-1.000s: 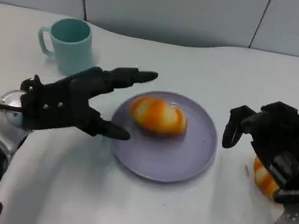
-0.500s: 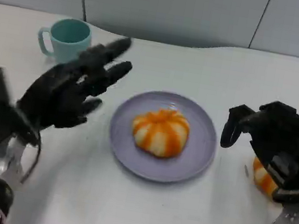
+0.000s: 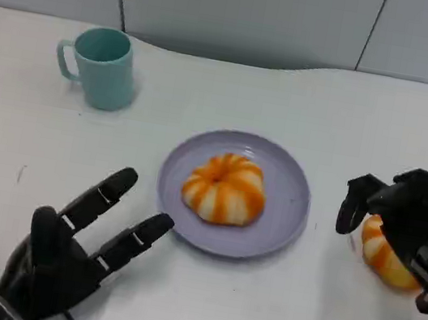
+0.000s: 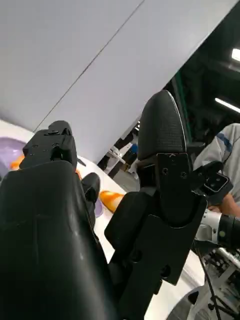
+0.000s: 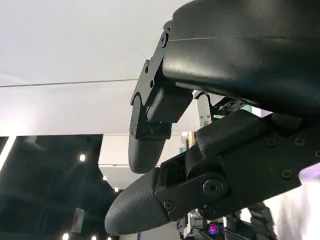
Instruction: Grasp the bread from the table and place it into the plate.
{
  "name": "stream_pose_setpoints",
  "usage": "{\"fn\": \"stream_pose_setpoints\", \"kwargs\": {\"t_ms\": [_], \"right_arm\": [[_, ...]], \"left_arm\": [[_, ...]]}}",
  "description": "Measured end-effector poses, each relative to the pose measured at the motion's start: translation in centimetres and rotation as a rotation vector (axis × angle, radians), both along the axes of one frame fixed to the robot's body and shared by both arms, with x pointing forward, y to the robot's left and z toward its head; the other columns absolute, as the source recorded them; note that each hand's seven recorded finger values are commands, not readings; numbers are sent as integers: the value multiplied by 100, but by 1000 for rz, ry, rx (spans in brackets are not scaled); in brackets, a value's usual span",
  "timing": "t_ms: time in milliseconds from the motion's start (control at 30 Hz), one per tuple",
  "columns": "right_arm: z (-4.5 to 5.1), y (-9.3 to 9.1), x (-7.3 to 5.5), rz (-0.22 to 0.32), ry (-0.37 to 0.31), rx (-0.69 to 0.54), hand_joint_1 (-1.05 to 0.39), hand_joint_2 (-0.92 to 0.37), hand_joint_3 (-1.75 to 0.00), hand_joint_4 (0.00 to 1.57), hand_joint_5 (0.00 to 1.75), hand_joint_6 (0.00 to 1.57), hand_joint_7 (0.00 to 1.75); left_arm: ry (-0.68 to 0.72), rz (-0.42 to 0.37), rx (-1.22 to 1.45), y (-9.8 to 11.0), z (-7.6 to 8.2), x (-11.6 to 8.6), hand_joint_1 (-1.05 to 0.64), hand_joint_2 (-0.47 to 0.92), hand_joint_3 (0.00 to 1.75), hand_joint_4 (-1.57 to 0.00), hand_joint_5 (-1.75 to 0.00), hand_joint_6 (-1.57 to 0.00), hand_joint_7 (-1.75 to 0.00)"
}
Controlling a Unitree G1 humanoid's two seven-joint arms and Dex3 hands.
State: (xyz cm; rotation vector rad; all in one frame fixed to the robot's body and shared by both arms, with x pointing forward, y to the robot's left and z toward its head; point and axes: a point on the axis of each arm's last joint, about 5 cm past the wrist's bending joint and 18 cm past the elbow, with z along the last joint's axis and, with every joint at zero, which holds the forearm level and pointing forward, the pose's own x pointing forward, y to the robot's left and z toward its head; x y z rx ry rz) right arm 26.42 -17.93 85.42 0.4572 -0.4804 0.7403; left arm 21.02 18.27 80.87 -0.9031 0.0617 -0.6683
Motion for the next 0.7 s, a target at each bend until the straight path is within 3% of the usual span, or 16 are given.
{"fn": "stream_pose_setpoints", "kwargs": {"t_ms": [333, 367, 500, 600, 700], "right_arm": [[-15, -23, -10, -6, 24, -46, -54, -92, -4, 63, 155, 90, 70], [-17, -22, -12, -6, 25, -48, -54, -92, -4, 64, 154, 89, 72], [-18, -24, -14, -12, 21, -48, -53, -92, -5, 62, 155, 86, 74], [-14, -21, -8, -9, 16, -47, -51, -92, -5, 61, 154, 86, 73], [-18, -22, -8, -9, 15, -42, -53, -92, -4, 66, 146, 88, 69]], "left_arm": [[-15, 22, 44, 33, 54, 43, -105, 92, 60, -43, -89, -51, -14], [-17, 24, 45, 36, 58, 49, -105, 92, 60, -51, -95, -61, -19], [-23, 59, 65, 45, 67, 92, -105, 92, 59, -57, -111, -77, -33], [-32, 79, 99, 47, 82, 121, -105, 92, 57, -60, -126, -72, -78], [-27, 105, 122, 52, 75, 130, -105, 92, 55, -62, -134, -68, -103]]}}
